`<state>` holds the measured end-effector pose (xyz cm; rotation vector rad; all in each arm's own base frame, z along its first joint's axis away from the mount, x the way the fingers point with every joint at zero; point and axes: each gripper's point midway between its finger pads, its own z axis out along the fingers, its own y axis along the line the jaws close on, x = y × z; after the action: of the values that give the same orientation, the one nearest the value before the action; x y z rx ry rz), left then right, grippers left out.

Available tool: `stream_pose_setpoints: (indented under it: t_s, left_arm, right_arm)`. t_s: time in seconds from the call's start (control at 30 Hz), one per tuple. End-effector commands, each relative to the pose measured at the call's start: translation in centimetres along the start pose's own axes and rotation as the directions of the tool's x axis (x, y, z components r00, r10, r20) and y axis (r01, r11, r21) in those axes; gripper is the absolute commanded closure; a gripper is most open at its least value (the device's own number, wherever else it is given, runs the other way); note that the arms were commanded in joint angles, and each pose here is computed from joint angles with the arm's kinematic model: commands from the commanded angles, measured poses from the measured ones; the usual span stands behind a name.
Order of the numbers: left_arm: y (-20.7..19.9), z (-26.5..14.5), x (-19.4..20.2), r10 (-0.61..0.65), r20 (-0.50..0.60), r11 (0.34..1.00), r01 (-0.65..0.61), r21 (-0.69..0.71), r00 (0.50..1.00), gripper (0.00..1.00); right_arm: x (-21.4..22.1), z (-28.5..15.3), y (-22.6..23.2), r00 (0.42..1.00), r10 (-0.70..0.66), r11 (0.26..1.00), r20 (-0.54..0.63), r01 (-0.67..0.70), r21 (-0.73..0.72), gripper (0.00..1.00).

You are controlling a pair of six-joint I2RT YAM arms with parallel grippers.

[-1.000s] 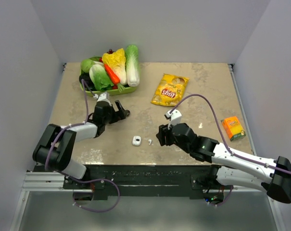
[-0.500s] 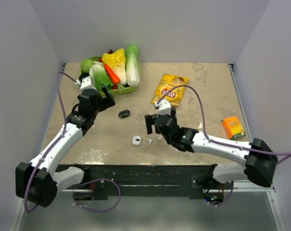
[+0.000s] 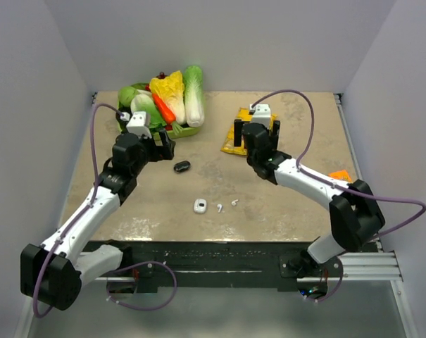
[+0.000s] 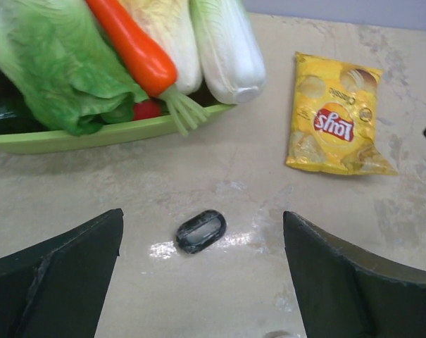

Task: Insert the wireless bluetooth earbuds into the charging case
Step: Adjust the charging case at the center of the board.

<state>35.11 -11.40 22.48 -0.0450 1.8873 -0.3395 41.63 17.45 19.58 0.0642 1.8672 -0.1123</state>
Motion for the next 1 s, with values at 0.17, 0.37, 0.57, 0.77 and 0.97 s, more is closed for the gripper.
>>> stream_pose_setpoints:
  t_s: [0.17, 0.37, 0.57, 0.77, 0.97]
  left_arm:
    - [-4.7, -2.0, 0.0, 0.058, 0.095, 0.971, -0.078, 0.228, 0.994, 0.01]
    - [-4.6, -2.6, 4.4, -0.106, -0.037, 0.968, 0.112, 0.224, 0.994, 0.04]
    - [-3.9, -2.7, 8.8, -0.220, -0.136, 0.960, 0.239, 0.143, 0.966, 0.02]
    - [-4.4, -3.4, 9.9, -0.248, -0.122, 0.943, 0.269, 0.194, 0.961, 0.09]
    - [-7.5, -5.0, 16.0, -0.198, -0.256, 0.930, 0.264, 0.254, 0.946, 0.22]
  right_arm:
    - [1.5, -5.5, -0.5, 0.990, 0.138, 0.981, 0.022, -0.134, -0.141, 0.02]
    - [3.1, -10.8, 2.7, 0.999, 0.032, 0.955, 0.018, -0.025, -0.296, 0.02]
    - [5.5, -12.9, 2.1, 0.999, 0.022, 0.937, -0.043, -0.036, -0.348, 0.02]
    - [6.8, -14.2, 5.6, 0.996, -0.040, 0.849, -0.084, -0.010, -0.529, 0.06]
    - [9.3, -14.5, 6.8, 0.987, -0.038, 0.835, -0.155, -0.054, -0.548, 0.08]
